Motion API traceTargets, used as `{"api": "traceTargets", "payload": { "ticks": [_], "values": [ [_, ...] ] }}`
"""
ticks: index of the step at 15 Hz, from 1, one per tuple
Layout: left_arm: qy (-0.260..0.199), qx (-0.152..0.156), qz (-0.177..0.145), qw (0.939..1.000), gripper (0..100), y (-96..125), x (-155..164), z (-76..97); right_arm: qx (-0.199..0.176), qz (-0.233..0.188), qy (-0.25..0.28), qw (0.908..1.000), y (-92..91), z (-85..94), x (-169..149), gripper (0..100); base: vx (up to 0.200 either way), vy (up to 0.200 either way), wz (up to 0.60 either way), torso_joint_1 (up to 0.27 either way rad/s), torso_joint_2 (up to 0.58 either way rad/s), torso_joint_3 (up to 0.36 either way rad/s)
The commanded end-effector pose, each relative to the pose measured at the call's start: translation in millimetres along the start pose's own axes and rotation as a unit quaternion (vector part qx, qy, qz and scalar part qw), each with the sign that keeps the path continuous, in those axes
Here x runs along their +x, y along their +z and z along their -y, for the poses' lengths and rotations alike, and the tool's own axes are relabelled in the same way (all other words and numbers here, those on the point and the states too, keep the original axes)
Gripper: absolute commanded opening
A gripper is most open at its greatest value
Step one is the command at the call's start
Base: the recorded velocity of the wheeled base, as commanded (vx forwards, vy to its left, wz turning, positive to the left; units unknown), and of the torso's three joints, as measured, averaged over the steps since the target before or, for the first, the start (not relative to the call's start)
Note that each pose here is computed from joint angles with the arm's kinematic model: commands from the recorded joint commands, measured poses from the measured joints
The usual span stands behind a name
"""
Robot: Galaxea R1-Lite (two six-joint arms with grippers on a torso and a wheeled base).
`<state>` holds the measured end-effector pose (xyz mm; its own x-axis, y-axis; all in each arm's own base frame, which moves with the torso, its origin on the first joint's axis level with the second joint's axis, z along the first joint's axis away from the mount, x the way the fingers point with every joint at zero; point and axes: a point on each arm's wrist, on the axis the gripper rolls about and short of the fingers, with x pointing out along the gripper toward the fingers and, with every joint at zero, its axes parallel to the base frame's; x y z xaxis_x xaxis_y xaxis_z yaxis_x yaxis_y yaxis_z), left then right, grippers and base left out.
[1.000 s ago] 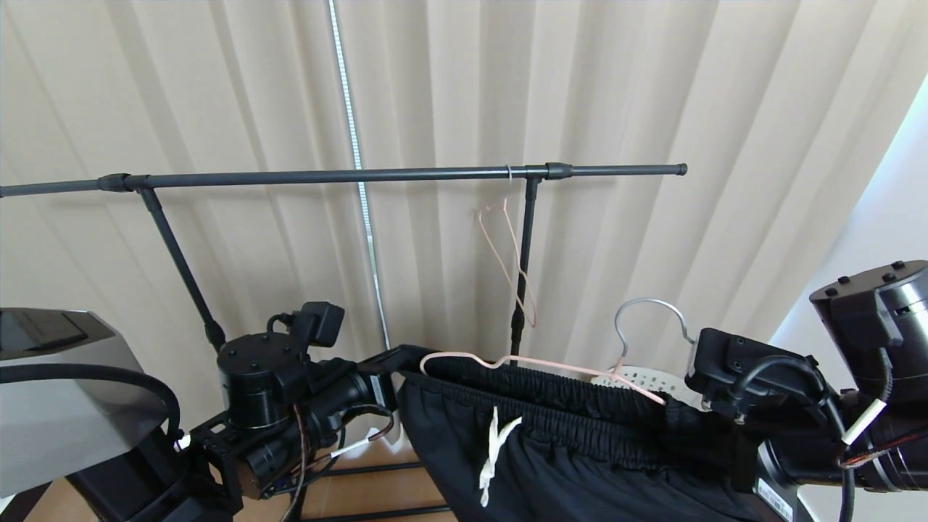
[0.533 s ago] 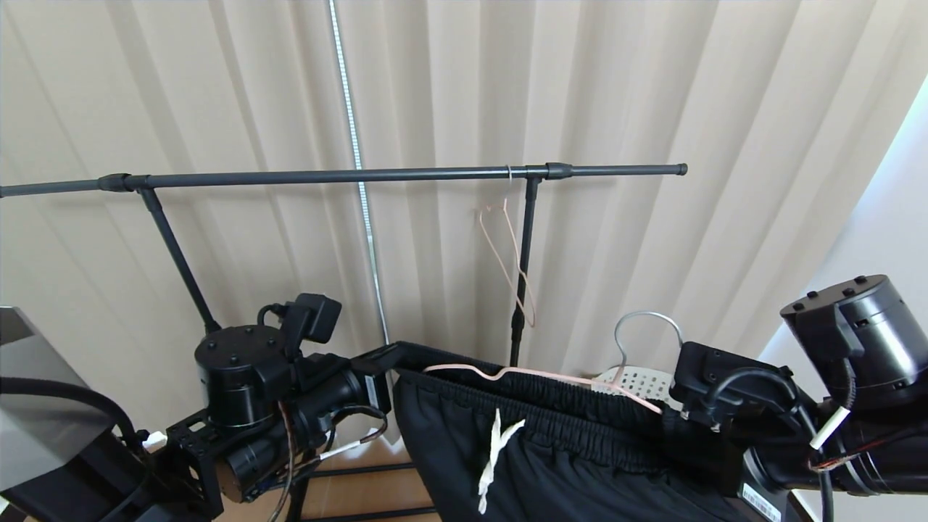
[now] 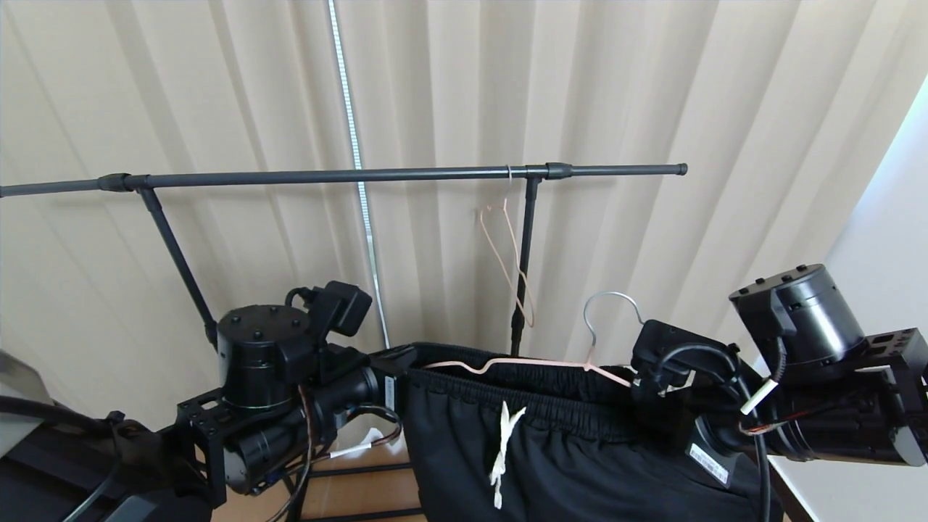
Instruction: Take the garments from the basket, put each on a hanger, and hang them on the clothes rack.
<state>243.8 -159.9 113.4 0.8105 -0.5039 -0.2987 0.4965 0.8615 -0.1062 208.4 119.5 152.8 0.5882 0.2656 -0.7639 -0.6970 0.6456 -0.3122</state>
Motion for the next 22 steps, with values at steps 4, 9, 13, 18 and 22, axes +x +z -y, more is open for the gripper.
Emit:
{"api": "traceTargets", "payload": {
  "ticks": [4,9,13,18,22],
  "values": [
    [0.005,0.01,-0.013,0.9999,0,22.3,-9.2,17.8,0.003,0.003,-0.009,0.9999,3.6,-0.3,6.1,0,0.0,0.0,0.0,0.0,0.0,0.0],
    [0.029,0.016,-0.064,0.9974,0,29.1,-12.3,19.0,-0.008,0.005,-0.018,0.9998,6.4,-7.2,5.9,0,0.0,0.0,0.0,0.0,0.0,0.0],
    [0.031,0.018,-0.079,0.9962,0,40.0,-10.4,21.1,-0.007,0.003,-0.017,0.9998,8.2,-7.5,9.1,0,0.0,0.0,0.0,0.0,0.0,0.0],
    [0.027,0.03,-0.1,0.9942,0,58.5,-12.4,36.3,-0.008,0.001,-0.029,0.9995,8.0,-9.7,26.6,0,0.0,0.0,0.0,0.0,0.0,0.0],
    [0.014,0.034,-0.089,0.9954,0,69.6,-10.2,46.0,-0.007,0.008,-0.032,0.9994,9.9,-10.2,39.2,0,0.0,0.0,0.0,0.0,0.0,0.0]
  ]
}}
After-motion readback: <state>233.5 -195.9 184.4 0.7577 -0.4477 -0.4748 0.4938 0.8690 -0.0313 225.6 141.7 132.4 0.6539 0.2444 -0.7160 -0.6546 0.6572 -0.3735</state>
